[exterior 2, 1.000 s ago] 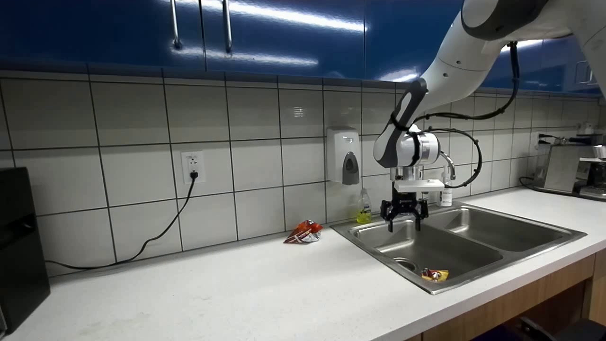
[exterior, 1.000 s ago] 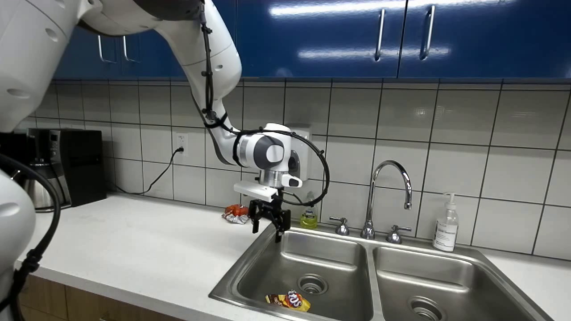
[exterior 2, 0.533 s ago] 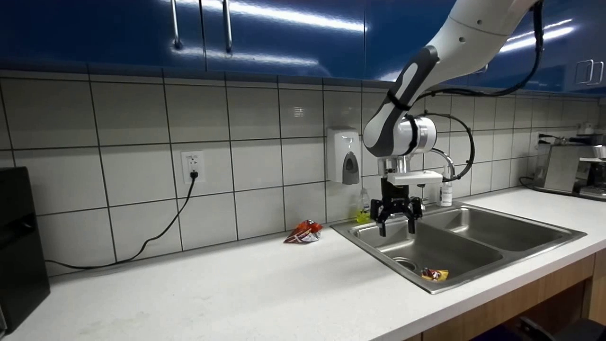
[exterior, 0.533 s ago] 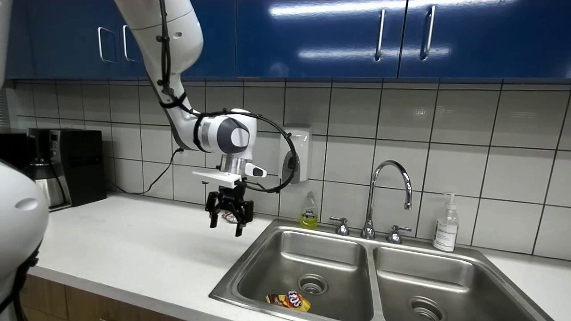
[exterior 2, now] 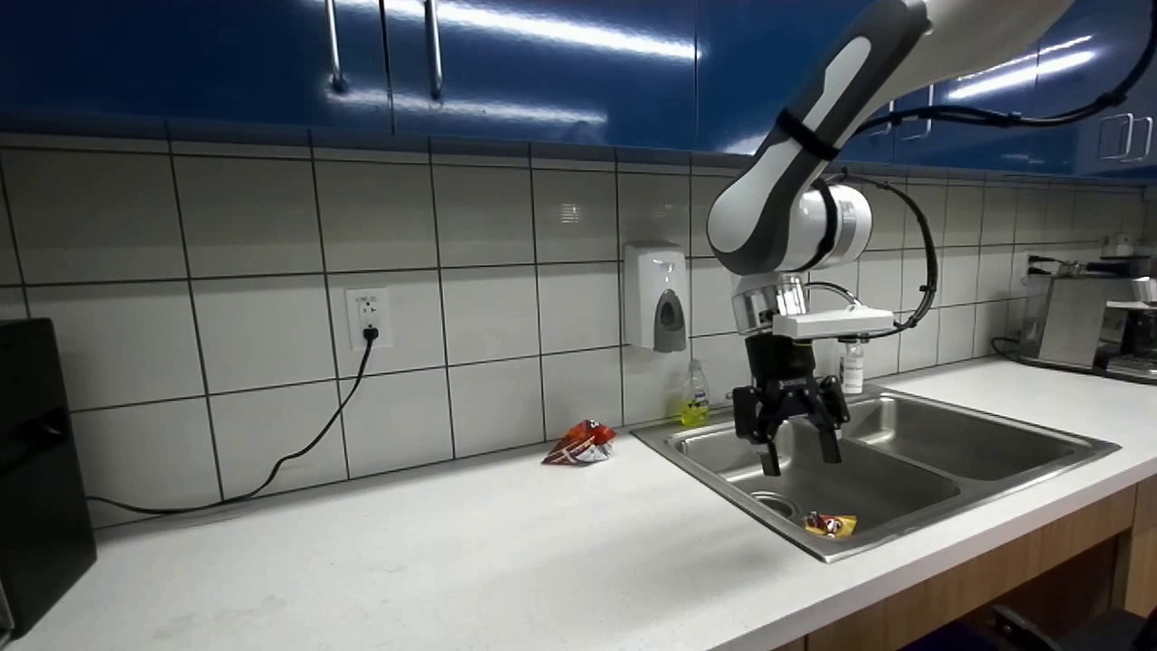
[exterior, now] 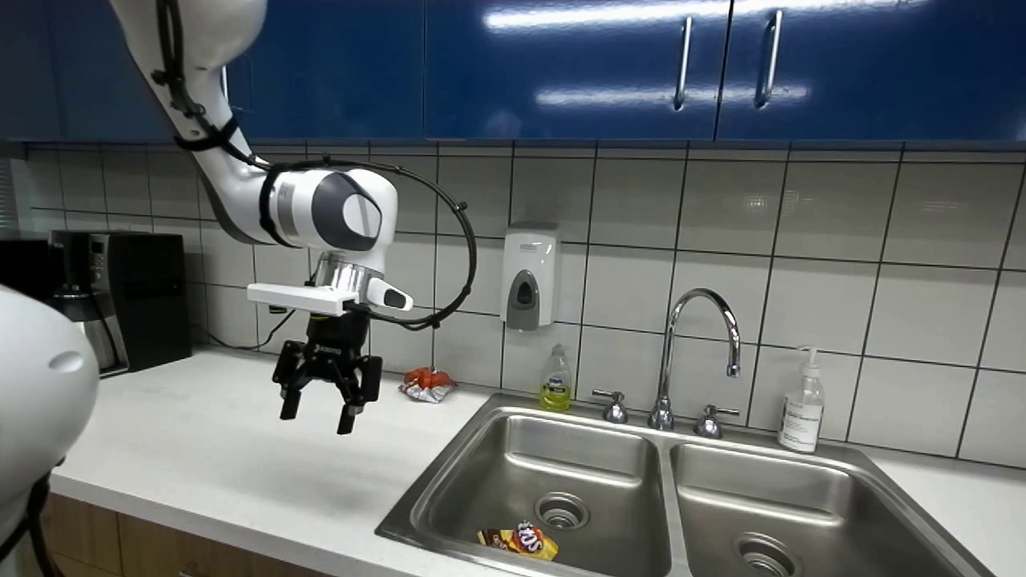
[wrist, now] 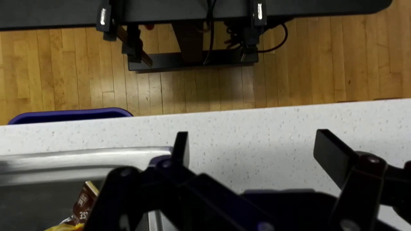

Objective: Put the yellow packet inside the left sink

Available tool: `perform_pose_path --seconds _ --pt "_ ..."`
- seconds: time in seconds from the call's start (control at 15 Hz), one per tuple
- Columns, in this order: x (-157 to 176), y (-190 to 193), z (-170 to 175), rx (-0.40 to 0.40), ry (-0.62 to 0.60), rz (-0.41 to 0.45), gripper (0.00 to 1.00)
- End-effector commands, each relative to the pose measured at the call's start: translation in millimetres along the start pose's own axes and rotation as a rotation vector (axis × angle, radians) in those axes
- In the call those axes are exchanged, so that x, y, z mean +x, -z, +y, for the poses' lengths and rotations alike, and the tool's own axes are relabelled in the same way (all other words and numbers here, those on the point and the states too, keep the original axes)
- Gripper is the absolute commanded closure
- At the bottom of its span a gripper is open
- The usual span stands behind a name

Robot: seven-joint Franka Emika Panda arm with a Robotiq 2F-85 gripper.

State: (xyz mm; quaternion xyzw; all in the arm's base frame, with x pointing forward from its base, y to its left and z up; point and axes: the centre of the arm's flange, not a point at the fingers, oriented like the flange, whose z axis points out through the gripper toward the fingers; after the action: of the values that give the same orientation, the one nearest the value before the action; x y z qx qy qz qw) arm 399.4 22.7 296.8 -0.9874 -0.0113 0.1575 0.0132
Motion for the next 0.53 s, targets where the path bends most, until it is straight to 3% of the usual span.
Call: perform_pose_path --seconds 0.0,0.13,0.2,0.47 --pt "-54.5 18.8 -13.6 -0.039 0.011 0.001 0.0" --pt "-69.3 29.0 -21.4 -0.056 0.032 0.007 0.0" --pt "-37.5 13.9 -11.1 -0.02 0.03 -0.011 0.0" --pt "-54.1 24.8 -17.1 -0.031 0.044 0.01 0.0"
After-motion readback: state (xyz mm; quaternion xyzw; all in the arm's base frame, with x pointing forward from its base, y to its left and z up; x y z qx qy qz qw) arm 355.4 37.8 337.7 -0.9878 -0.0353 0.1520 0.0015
